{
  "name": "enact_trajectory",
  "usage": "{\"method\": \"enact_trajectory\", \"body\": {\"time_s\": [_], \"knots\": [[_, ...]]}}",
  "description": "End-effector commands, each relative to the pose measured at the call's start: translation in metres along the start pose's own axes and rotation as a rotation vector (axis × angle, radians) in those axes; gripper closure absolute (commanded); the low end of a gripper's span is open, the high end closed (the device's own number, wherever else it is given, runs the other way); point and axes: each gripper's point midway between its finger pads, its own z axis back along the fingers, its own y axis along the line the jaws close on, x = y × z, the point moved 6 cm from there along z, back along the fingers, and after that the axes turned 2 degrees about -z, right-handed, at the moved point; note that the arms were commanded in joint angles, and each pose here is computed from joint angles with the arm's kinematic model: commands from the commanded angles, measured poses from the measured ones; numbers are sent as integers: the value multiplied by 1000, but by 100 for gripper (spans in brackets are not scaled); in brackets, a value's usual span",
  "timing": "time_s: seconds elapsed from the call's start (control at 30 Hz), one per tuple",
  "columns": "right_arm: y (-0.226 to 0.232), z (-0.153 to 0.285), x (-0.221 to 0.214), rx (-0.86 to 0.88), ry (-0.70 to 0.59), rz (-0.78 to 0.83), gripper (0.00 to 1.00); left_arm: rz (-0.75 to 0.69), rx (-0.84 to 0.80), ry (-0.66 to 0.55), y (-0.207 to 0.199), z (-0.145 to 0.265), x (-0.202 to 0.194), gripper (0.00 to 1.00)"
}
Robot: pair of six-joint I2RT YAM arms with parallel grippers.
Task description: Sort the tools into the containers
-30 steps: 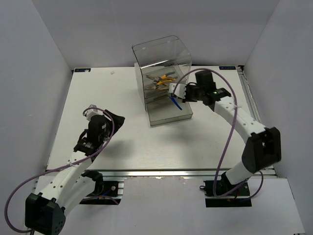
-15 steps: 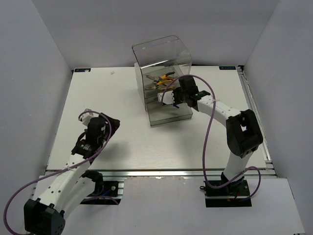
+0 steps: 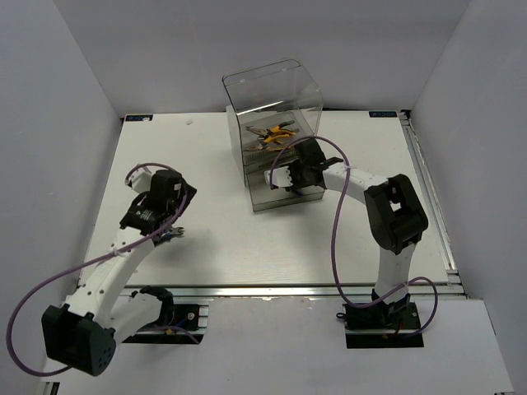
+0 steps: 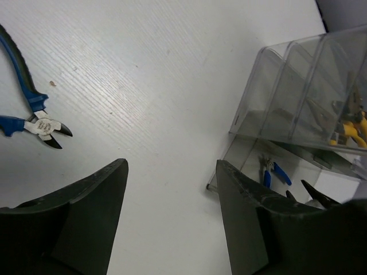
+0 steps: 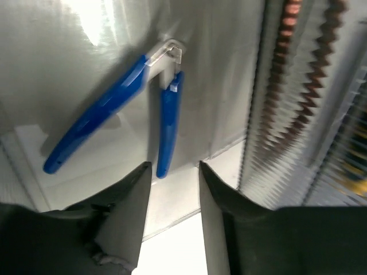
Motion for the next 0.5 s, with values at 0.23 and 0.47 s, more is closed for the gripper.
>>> {"method": "enact_trajectory", "body": {"time_s": [0.23,0.47], "knots": [[-31,43,8,-98,-59,-124,50,35,244,6,16,1,13,18],[-40,119,27,-120,-263,-399,30,42,384,6,46,-3,17,16]]}}
